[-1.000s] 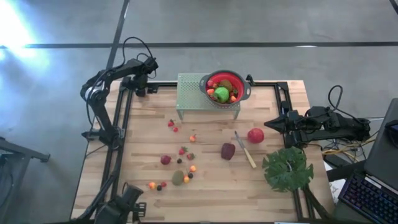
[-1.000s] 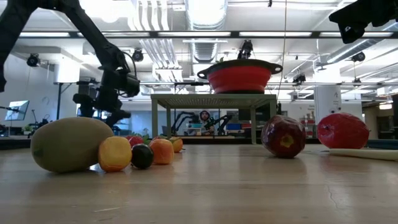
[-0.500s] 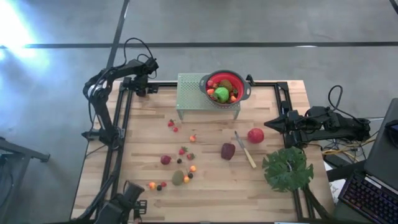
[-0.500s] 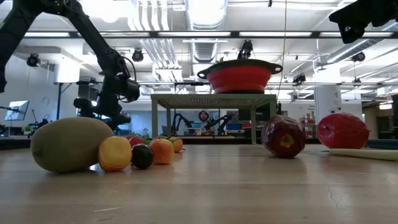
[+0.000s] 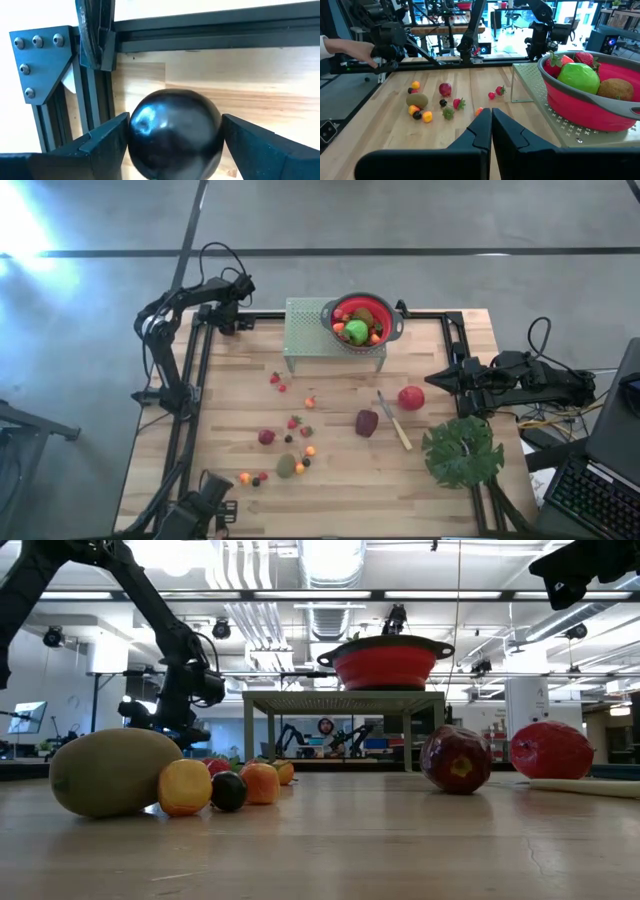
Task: Pick & Place Fruit
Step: Put the black plum into the black strainer bowl on the shelf
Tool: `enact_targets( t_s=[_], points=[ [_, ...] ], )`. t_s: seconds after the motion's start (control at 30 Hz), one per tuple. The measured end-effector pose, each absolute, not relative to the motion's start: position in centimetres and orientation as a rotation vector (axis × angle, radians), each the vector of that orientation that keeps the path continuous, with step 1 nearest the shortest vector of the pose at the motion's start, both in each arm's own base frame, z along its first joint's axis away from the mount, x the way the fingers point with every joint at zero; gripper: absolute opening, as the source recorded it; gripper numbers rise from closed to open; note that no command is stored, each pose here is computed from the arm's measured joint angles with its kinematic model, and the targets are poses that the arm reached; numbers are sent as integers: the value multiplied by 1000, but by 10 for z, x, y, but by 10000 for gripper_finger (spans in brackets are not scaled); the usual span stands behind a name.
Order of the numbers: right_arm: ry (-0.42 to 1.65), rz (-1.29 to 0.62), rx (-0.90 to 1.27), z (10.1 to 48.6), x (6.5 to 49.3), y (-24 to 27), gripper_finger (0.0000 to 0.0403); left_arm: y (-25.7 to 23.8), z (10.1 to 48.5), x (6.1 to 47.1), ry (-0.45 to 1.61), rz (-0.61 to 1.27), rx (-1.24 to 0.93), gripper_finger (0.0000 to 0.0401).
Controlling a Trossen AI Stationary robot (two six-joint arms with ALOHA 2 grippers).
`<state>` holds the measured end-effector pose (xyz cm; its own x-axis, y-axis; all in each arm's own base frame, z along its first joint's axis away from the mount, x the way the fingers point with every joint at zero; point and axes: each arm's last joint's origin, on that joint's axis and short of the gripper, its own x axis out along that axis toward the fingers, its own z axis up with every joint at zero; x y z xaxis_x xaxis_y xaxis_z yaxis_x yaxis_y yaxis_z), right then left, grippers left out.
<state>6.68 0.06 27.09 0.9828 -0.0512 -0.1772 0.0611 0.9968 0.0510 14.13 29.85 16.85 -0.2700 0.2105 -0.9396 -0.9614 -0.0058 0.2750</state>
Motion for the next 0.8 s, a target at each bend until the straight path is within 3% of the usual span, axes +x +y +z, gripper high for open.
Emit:
enact_targets(
  t_s=[0.5,0.8],
  points=[
    [177,-57,57,271,67,1,8,297,162,141,1266,1474,-852,315],
    [176,-57,56,271,67,1,8,297,161,140,1281,1460,-843,274]
  ],
)
